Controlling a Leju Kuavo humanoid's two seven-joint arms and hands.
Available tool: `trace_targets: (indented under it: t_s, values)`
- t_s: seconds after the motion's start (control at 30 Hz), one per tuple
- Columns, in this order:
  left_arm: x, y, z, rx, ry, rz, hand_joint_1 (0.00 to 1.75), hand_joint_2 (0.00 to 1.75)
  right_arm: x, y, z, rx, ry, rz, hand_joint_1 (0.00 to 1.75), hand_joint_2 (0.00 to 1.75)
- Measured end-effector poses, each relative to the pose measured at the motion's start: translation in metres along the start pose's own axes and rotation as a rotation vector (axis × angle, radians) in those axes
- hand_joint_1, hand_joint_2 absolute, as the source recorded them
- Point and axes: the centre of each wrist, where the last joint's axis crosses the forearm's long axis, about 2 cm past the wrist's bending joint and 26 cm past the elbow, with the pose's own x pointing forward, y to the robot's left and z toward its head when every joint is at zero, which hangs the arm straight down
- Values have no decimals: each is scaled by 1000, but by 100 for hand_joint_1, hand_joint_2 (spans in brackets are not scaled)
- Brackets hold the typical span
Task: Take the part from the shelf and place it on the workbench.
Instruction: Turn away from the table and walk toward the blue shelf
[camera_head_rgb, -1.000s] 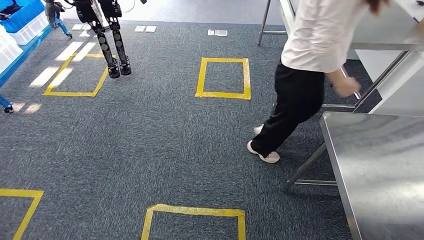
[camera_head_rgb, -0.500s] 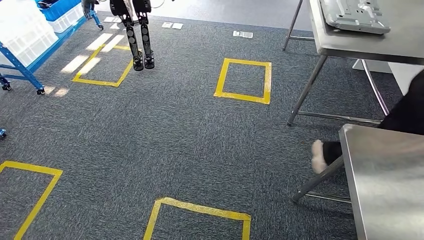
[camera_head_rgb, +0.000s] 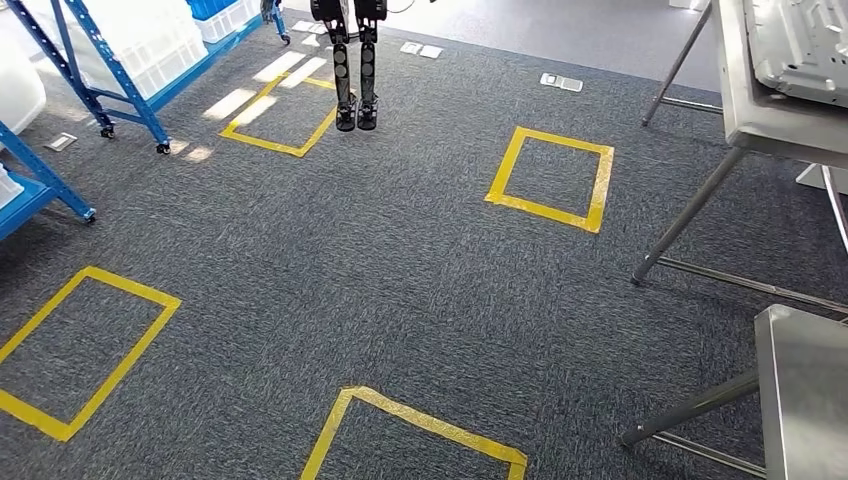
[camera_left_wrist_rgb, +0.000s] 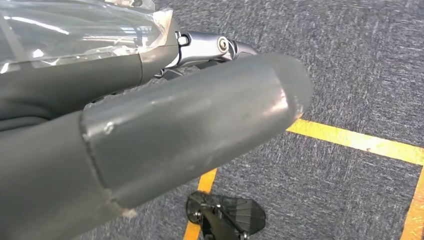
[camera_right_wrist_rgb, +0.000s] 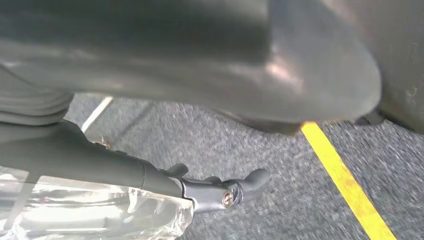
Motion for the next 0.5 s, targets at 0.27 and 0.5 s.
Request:
trace_targets:
  t_s: [0.27, 0.5]
  values:
    - [-1, -1, 1, -10, -5, -3, 0, 0, 0, 0, 0, 1, 7, -6, 0, 0]
    - [2, -2, 0, -14, -13, -4, 0, 0, 1, -1, 0, -1, 10, -9, 0, 0]
